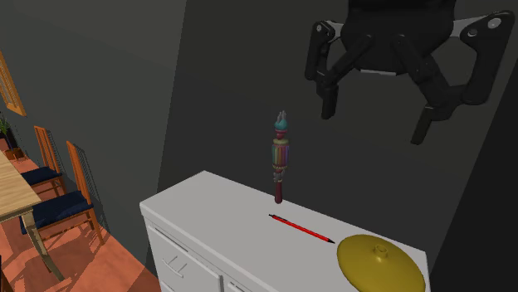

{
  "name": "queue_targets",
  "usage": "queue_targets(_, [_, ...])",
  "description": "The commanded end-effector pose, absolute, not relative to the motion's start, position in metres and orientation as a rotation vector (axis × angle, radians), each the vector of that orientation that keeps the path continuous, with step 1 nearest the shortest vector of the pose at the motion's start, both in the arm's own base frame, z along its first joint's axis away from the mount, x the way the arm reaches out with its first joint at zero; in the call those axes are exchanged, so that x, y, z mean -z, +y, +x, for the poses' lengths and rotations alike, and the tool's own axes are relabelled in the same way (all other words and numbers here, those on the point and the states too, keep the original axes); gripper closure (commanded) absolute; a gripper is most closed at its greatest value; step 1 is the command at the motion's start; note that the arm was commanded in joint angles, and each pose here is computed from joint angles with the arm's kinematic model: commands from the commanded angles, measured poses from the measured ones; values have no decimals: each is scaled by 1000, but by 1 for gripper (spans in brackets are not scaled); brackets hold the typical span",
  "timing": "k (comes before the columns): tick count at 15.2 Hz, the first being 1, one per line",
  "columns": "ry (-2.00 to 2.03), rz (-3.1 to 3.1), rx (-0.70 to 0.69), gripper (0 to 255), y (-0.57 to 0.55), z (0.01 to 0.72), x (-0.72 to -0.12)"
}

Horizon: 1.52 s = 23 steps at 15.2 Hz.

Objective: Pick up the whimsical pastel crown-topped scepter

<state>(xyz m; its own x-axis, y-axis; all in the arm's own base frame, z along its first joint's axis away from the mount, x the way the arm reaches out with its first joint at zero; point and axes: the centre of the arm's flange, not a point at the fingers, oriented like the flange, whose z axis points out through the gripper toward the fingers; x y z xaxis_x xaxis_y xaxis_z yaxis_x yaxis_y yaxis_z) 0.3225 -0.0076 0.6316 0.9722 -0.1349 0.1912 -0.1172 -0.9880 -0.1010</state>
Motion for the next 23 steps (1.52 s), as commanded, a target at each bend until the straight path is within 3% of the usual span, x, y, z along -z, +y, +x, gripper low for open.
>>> queue_targets(1, [194, -3031, 303, 0, -8, 322, -632])
queue_targets(23, [-46, -3063, 505, 0, 193, 460, -478])
